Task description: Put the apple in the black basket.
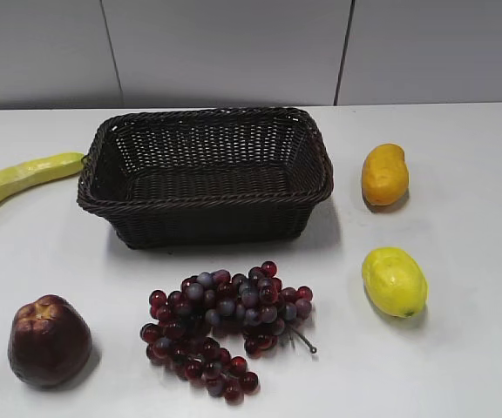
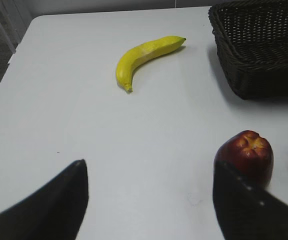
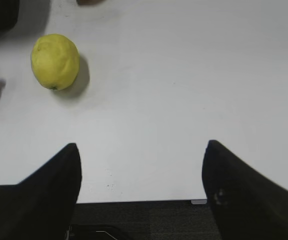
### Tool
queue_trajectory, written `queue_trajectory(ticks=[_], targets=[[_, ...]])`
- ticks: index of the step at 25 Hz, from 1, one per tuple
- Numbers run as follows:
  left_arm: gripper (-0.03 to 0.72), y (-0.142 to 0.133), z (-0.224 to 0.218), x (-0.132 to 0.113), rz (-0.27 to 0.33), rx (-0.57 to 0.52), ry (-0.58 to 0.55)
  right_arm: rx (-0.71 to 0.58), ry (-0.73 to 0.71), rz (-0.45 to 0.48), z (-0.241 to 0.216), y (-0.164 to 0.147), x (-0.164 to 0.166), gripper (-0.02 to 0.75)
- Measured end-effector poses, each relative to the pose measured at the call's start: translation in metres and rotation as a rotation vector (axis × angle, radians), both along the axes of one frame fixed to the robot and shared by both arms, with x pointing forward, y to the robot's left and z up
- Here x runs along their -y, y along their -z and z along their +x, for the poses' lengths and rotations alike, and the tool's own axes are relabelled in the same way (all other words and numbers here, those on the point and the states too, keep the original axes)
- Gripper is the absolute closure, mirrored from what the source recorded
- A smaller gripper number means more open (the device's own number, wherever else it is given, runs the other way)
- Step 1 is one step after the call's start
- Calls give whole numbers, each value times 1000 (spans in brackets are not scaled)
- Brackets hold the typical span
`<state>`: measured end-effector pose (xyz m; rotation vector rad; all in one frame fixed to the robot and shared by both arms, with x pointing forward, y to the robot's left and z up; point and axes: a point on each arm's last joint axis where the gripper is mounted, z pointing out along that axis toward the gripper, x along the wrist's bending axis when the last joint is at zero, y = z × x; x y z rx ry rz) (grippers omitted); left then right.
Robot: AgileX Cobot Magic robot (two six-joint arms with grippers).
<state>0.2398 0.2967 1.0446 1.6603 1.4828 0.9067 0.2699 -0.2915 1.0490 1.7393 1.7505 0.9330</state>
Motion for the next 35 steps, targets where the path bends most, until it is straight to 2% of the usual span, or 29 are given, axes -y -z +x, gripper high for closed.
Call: queue_trajectory(ticks=[13, 22, 35], targets=[[113, -2, 1, 0, 1, -5, -2, -1, 0, 0, 0, 0, 0, 167], [113, -29, 42, 1, 4, -226, 6, 0, 0, 0, 0, 0, 0, 167], [113, -33, 99, 18, 36, -450, 158, -1, 0, 0, 0, 0, 0, 167]])
